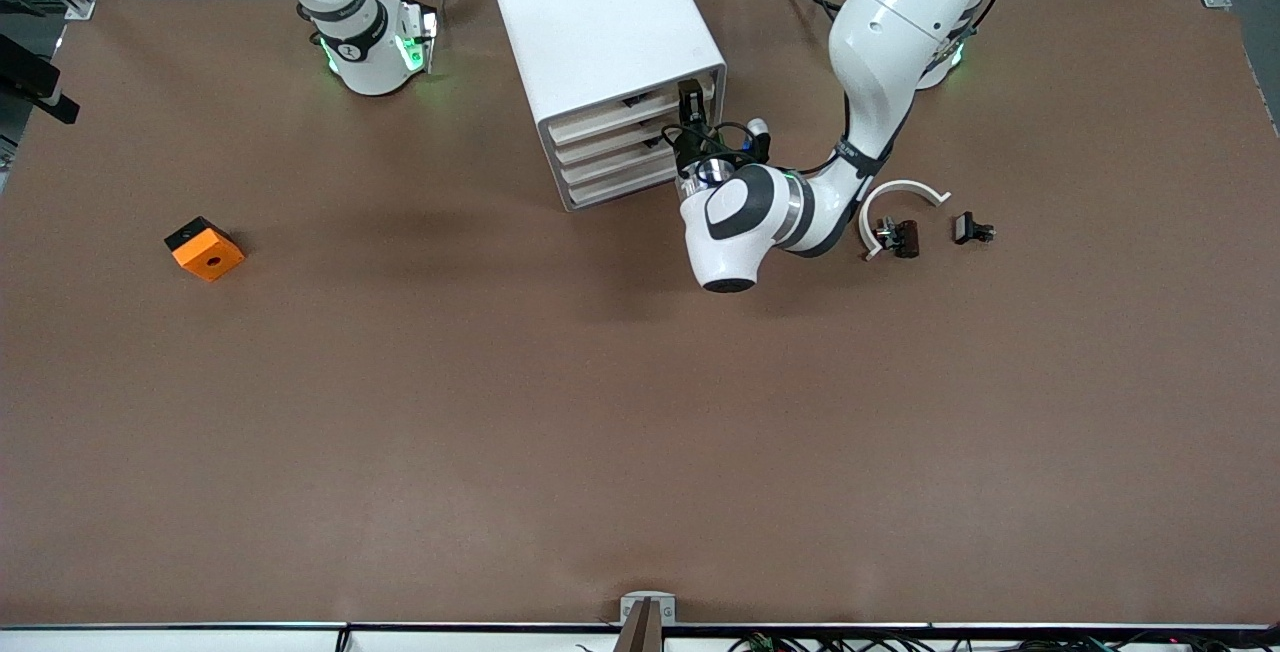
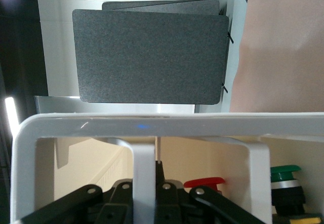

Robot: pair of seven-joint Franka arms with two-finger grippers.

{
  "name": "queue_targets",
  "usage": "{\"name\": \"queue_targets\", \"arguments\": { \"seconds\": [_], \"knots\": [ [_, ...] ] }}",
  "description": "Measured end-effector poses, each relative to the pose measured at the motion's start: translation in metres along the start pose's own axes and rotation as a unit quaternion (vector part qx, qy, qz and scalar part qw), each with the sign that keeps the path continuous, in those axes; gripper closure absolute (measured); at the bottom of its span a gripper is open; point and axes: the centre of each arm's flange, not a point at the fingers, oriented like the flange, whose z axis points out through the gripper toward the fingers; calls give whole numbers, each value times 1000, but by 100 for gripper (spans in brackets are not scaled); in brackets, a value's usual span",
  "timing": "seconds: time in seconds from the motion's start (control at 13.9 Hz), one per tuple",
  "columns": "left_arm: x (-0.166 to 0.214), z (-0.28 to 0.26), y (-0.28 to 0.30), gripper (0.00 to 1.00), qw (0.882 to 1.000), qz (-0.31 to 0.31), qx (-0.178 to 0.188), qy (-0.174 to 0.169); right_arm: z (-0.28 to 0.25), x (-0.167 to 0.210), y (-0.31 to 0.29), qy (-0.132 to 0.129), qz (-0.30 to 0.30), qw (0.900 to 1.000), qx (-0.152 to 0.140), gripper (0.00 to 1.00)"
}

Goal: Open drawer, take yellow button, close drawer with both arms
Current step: 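Pull the drawer open out of the cabinet with the left gripper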

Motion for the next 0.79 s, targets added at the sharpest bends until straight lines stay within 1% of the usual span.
{"name": "queue_targets", "arguments": {
  "seconds": [0.22,0.43,0.58,0.72,0.79],
  "knots": [
    [13,-23,0,93,1000,1,-2,-22,7,4,1,-7,2,1000,0,0],
    [28,-52,-1,93,999,3,-8,-49,48,31,0,-45,0,999,-1,0],
    [36,-68,-1,93,998,6,-13,-63,71,50,-1,-59,-5,998,-3,0],
    [42,-84,-1,92,997,9,-18,-77,77,54,-3,-64,-8,998,-3,0],
    [45,-95,-2,89,996,11,-25,-90,77,55,-3,-65,-8,998,-3,0]
  ]
}}
